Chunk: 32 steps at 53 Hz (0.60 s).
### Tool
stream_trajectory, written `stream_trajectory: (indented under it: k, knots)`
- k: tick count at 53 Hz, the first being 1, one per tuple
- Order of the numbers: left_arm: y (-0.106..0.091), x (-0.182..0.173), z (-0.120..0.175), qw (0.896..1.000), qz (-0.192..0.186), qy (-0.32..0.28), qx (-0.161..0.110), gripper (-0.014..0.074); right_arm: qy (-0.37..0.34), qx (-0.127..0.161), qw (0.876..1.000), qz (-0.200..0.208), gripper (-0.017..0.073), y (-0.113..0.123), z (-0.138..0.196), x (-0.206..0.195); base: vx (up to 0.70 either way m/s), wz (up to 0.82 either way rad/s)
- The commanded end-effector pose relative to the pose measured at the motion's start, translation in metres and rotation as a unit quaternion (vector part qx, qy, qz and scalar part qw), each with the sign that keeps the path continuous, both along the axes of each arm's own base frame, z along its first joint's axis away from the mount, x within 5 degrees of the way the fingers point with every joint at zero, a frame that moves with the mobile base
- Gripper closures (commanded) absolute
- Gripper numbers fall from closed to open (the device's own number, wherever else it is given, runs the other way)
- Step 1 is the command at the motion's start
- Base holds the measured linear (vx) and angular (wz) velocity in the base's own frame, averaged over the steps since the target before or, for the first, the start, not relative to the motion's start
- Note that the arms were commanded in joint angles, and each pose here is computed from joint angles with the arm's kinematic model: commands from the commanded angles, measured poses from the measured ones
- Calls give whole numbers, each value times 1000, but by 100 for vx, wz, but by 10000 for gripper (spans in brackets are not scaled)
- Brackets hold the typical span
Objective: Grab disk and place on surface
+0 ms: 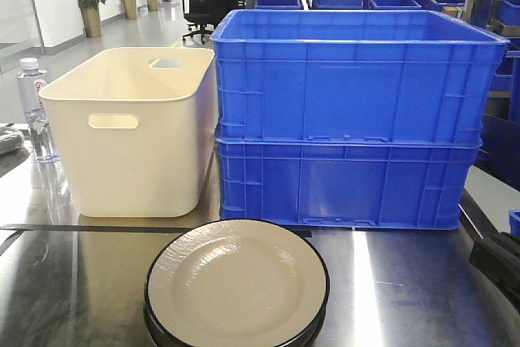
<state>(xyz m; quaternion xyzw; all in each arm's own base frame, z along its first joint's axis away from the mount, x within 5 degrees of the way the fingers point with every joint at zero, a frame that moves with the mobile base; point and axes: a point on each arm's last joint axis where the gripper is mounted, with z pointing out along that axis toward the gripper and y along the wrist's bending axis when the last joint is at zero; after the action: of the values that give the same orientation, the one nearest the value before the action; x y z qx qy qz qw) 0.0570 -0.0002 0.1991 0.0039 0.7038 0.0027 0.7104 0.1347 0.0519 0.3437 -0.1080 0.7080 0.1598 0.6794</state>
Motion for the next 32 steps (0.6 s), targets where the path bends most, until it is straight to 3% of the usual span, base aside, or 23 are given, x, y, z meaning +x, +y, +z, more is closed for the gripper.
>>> stream_trajectory:
  k: [1,7,15,24,32]
  knots:
    - [0,-1,4,999,2,-44,-7,595,-18,5,1000,-10,568,-2,11,-1,0,0]
    - [0,-1,4,999,2,-44,-7,595,-19,-5,1000,-5,568,-2,10,-1,0,0]
    - [0,-1,4,999,2,-44,-7,595,-7,-67,997,23,568,3,4,-3,0,0]
    - [0,-1,4,999,2,-44,-7,595,51,-34,998,-9,568,-3,-5,-1,0,0]
    - [0,-1,4,999,2,-44,-7,595,11,-44,999,-31,568,-12,-27,-15,0,0]
